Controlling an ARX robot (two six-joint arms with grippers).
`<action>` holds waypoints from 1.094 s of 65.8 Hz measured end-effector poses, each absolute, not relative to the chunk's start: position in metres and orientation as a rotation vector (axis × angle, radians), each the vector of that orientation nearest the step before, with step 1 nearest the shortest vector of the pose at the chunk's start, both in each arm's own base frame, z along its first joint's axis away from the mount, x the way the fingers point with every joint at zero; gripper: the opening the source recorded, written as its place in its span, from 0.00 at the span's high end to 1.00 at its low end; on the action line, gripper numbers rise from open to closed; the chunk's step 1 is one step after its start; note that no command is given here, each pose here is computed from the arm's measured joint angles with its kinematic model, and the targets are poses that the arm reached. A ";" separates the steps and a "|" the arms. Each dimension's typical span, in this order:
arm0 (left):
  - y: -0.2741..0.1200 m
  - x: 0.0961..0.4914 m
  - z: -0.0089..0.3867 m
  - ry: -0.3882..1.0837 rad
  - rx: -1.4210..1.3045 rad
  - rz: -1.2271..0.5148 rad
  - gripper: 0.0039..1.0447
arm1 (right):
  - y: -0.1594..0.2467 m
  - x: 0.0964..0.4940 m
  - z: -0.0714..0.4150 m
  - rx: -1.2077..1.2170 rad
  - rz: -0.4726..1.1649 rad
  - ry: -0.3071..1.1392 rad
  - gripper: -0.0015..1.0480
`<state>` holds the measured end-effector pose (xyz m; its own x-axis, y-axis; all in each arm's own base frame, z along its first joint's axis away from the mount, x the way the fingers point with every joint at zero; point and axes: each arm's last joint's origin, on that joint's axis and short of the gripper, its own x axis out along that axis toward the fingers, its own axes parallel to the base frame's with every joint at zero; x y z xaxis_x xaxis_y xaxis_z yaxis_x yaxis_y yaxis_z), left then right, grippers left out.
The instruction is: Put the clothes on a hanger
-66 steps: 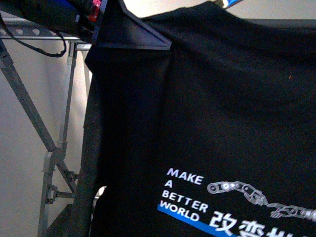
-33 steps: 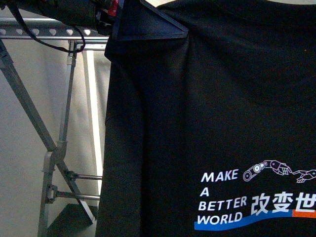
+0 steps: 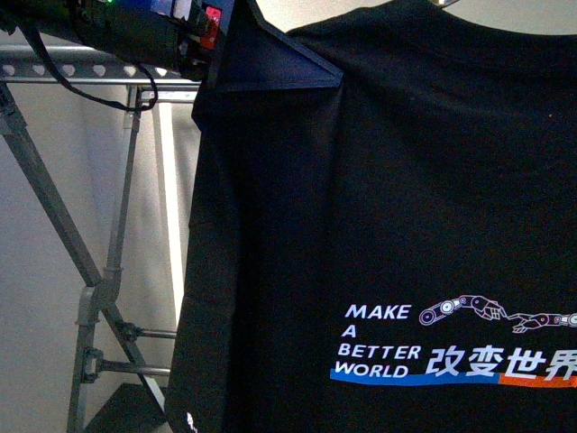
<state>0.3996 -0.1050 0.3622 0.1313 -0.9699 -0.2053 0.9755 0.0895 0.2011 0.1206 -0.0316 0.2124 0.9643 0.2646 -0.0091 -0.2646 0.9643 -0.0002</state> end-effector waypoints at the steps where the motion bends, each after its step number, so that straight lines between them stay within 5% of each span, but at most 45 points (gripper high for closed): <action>1: -0.105 0.400 0.362 0.022 0.318 -1.447 0.96 | -0.034 0.122 0.217 -0.014 0.265 -0.003 0.07; 40: -0.104 0.400 0.362 0.023 0.317 -1.444 0.96 | -0.068 0.277 0.336 -1.117 0.411 -0.164 0.07; 62: -0.104 0.400 0.362 0.024 0.316 -1.444 0.96 | -0.066 0.317 0.336 -1.259 0.415 -0.147 0.07; 72: -0.104 0.400 0.362 0.024 0.315 -1.444 0.96 | -0.065 0.325 0.340 -1.265 0.413 -0.162 0.29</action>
